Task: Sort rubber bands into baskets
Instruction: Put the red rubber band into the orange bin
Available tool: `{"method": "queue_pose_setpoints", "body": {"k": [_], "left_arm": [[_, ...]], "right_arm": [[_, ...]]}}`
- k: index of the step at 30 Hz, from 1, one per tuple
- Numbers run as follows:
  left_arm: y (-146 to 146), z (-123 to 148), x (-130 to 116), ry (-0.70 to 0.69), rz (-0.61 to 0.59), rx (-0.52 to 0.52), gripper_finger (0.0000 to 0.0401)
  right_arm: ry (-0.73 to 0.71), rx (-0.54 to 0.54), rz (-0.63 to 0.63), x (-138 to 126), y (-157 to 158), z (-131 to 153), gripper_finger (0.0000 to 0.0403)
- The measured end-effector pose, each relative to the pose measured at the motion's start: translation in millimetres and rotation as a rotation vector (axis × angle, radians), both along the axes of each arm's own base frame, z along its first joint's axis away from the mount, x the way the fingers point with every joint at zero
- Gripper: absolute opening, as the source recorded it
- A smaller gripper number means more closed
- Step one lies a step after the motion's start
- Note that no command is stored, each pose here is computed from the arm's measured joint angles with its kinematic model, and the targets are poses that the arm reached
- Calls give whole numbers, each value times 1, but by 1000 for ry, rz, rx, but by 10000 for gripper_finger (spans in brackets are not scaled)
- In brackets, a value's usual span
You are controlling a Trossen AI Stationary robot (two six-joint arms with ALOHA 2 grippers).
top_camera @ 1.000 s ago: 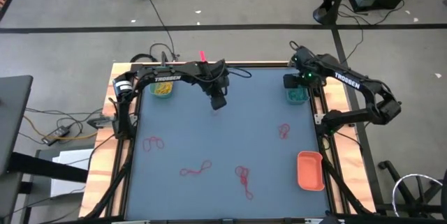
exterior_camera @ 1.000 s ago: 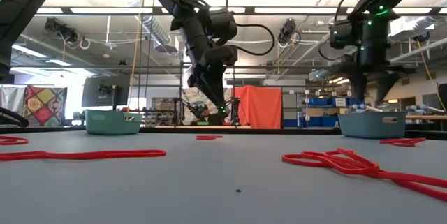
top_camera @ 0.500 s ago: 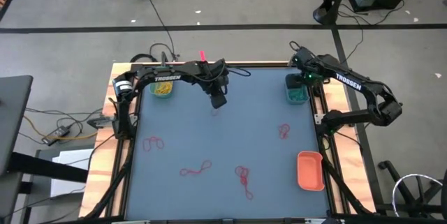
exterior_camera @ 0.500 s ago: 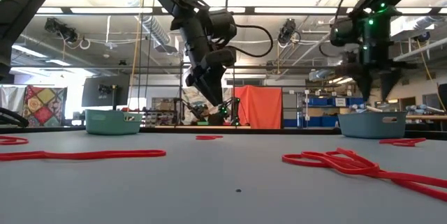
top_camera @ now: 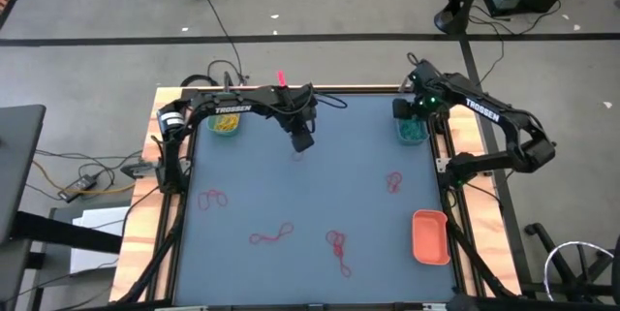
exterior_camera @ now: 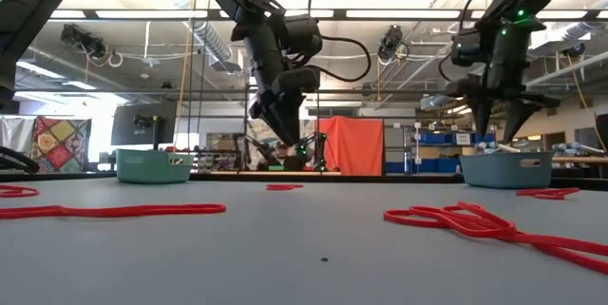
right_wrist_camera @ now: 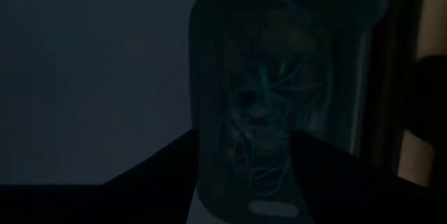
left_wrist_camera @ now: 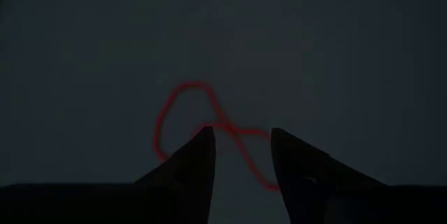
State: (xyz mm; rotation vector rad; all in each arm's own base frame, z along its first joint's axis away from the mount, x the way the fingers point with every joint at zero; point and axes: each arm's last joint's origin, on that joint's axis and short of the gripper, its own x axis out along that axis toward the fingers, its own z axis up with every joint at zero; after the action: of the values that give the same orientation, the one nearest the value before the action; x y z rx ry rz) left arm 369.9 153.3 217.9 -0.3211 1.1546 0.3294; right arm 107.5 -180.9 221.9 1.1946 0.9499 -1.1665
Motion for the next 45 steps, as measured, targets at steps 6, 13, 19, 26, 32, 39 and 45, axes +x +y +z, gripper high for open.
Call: {"method": "queue_pose_setpoints", "body": {"k": [6, 13, 19, 26, 32, 39, 45], "left_arm": [[0, -4, 2, -5, 89, -37, 145], [-1, -43, 14, 95, 156, -35, 145], [3, -72, 22, 127, 199, -34, 145], [4, -84, 23, 156, 213, -47, 102], [2, -76, 24, 107, 174, -65, 11], [-20, -9, 35, -134, -119, -21, 4], [-43, 44, 45, -455, -330, 15, 4]], "right_arm": [[-6, -24, 32, 8, 3, 1, 232], [48, -69, 85, 17, 9, 2, 232], [48, -79, 137, 22, 13, 2, 232], [42, -82, 183, 26, 17, 3, 232], [-3, -74, 222, 31, 23, 6, 232], [-169, -72, 548, 52, 46, 14, 232], [-377, -94, 777, 79, 68, 22, 232]]}}
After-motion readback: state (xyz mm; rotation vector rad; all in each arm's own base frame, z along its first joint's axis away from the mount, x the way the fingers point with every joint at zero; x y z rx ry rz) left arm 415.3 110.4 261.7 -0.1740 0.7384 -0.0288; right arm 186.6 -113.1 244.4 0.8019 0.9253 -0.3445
